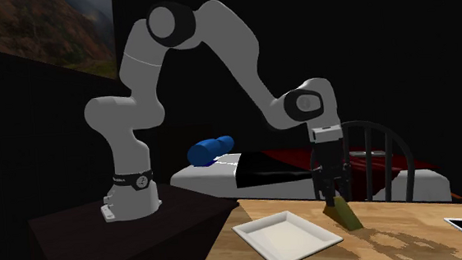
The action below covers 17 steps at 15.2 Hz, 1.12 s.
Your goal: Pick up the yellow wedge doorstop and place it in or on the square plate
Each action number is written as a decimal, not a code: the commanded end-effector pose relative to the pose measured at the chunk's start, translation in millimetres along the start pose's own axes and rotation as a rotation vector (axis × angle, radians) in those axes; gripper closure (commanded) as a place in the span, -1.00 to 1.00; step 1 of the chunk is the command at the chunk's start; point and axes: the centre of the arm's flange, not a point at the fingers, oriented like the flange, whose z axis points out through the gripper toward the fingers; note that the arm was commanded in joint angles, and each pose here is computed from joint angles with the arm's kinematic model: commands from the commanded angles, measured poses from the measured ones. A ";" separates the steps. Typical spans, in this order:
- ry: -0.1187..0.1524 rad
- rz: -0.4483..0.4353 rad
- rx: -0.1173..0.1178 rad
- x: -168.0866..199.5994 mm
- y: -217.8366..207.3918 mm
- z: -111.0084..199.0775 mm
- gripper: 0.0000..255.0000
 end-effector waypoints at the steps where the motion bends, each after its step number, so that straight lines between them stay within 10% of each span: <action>1: -0.001 0.000 0.000 2.8 0.4 -9.5 1.00; 17: -0.001 0.000 0.000 7.8 53.9 -75.6 1.00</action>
